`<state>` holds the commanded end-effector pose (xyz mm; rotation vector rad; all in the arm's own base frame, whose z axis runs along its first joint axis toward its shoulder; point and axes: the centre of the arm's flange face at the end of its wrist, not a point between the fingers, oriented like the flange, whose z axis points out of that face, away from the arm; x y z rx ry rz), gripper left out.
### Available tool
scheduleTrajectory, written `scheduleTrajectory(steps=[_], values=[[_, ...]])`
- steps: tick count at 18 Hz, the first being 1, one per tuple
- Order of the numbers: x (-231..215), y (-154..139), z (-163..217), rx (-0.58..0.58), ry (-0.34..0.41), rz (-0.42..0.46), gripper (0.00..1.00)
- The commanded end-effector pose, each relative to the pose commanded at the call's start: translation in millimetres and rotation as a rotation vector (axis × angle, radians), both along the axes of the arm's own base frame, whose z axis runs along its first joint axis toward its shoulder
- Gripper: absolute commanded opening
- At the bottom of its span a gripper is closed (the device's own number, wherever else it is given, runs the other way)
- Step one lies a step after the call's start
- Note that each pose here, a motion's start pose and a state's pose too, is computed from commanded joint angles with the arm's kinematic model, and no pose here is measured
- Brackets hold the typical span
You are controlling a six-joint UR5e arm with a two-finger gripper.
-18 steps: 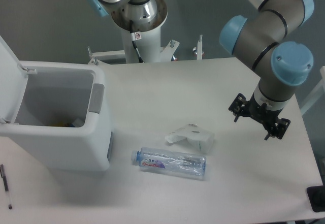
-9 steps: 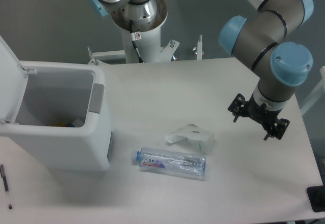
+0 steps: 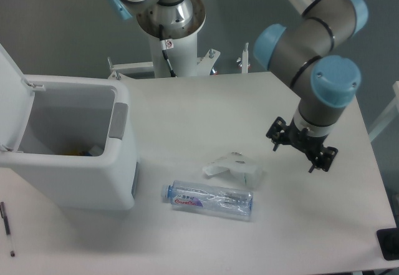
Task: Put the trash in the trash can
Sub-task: 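Move the gripper toward the crumpled clear plastic wrapper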
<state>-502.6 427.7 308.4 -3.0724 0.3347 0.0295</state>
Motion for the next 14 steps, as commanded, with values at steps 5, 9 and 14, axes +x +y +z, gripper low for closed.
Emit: scheduleTrajectory(steps=[5,9,14], values=[[27.6,7.8,-37.2,0.024,0.047,-0.038,1.0],[47.6,11.5,-62.6,0.005,0.012,-0.066,1.0],[68.8,17.0,-81.8,-0.016,-0.024,-0.087,1.0]])
